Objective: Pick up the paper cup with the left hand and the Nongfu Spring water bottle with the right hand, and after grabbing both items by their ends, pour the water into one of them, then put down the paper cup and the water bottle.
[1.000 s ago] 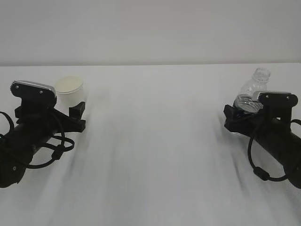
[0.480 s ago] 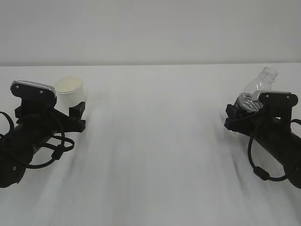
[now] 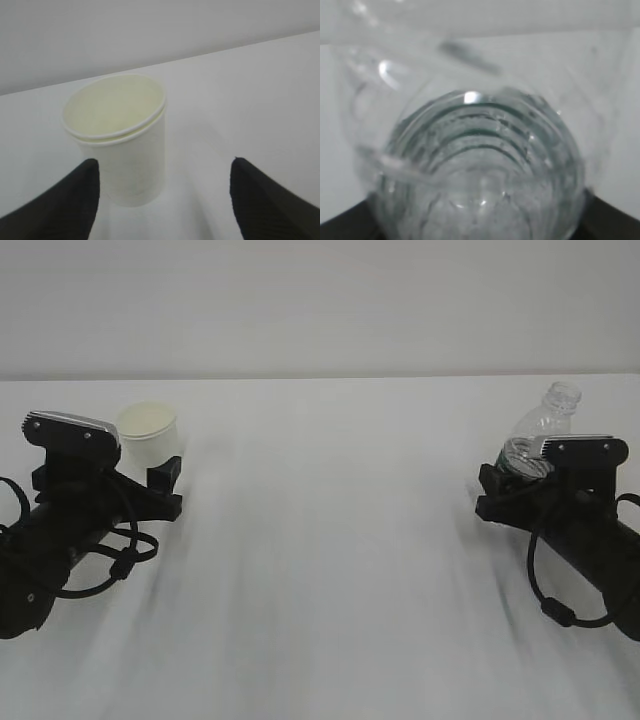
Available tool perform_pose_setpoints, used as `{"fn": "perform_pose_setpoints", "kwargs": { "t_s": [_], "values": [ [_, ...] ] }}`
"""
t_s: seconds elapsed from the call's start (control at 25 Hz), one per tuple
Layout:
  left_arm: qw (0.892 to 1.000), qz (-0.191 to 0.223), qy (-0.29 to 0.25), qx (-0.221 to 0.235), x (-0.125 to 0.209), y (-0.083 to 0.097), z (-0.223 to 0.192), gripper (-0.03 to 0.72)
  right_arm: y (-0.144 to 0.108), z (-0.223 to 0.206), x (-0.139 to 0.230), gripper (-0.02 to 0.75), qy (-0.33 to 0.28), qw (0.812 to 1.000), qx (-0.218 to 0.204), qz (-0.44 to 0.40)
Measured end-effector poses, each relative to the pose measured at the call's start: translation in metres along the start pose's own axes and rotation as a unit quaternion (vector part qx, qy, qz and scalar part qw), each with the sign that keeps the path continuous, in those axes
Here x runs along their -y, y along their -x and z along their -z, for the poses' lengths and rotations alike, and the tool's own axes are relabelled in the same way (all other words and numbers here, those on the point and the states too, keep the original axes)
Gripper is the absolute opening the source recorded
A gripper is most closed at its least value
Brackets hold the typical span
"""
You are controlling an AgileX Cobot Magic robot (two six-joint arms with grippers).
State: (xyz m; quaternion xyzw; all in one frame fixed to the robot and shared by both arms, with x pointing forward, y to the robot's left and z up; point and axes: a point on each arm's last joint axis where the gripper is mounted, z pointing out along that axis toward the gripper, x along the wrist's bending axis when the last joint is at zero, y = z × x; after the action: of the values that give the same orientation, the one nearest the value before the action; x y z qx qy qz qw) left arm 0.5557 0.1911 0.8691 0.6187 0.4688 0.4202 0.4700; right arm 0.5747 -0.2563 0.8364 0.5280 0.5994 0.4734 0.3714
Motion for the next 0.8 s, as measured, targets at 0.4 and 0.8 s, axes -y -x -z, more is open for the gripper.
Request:
{"fn": "perform_pose_setpoints", "kwargs": {
  "t_s": [0.4, 0.8],
  "values": [
    [1.000, 0.000, 0.001, 0.000, 0.000, 0.000, 0.000, 0.587, -0.005, 0.020, -0.002, 0.405, -0.021, 0.997, -0.019, 0.066],
    [1.000, 0.000, 0.001, 0.000, 0.000, 0.000, 0.000, 0.587, -0.007, 0.046, -0.016, 0.402, -0.012, 0.997, -0.019, 0.077]
  ]
}}
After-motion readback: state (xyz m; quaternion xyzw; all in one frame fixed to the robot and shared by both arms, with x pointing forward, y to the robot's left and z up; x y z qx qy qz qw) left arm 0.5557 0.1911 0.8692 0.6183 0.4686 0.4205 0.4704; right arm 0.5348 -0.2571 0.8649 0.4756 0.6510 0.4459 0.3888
